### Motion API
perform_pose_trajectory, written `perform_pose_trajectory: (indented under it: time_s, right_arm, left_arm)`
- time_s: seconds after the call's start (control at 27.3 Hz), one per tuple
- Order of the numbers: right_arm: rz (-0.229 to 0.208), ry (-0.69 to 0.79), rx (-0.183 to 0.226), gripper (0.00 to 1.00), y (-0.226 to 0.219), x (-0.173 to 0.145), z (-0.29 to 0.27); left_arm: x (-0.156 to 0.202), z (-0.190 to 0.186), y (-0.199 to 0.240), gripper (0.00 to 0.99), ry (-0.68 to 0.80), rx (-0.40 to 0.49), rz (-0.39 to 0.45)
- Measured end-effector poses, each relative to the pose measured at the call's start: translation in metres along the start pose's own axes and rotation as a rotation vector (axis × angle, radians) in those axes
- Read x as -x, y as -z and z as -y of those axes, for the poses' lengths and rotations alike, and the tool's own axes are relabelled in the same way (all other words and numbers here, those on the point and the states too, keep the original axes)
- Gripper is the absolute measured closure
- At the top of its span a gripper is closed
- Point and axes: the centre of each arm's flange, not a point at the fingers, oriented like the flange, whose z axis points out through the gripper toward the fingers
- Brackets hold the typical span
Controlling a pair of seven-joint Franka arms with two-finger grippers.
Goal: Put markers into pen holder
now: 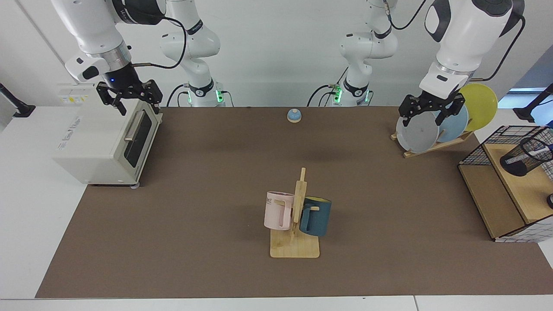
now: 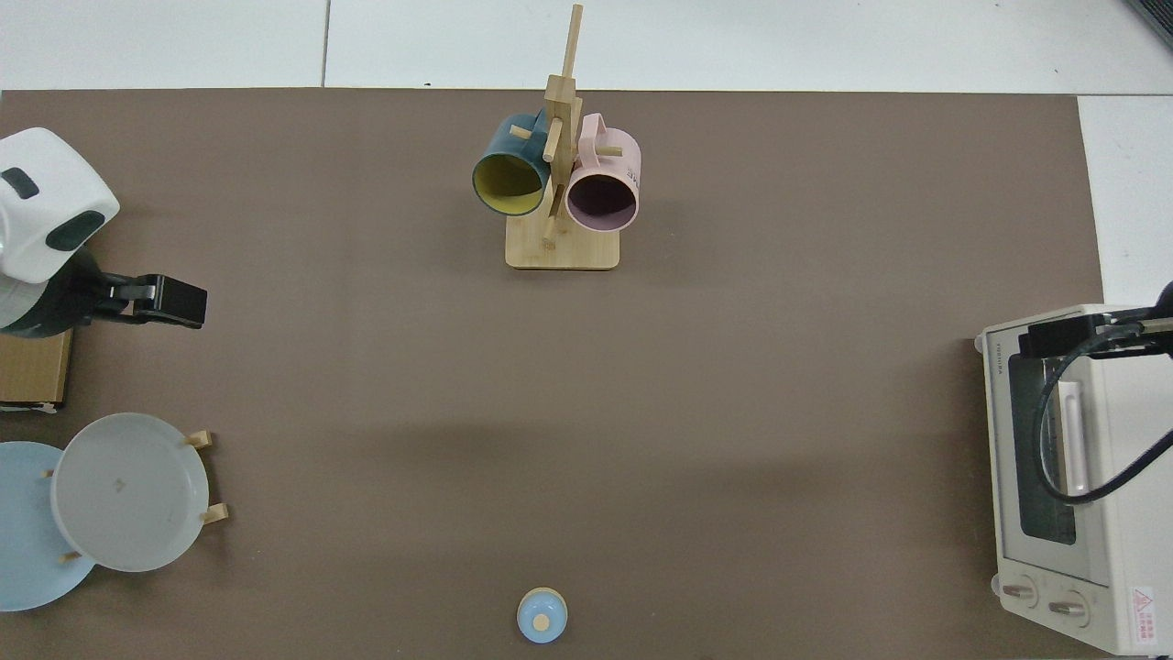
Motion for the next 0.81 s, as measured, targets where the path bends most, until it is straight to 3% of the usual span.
perform_pose_trajectory:
  time_s: [0.29, 0.81]
  right_arm:
    - [0.000, 0.000, 0.000, 0.00, 0.0000, 0.0000, 0.0000]
    - [0.000, 0.000, 0.000, 0.00, 0.0000, 0.0000, 0.0000]
  left_arm:
    - [0.0016, -0.0033, 0.0022, 0.000, 0.013, 0.073, -0.030]
    - [0.0047, -0.0061, 0.0014, 0.000, 0.011, 0.082, -0.044]
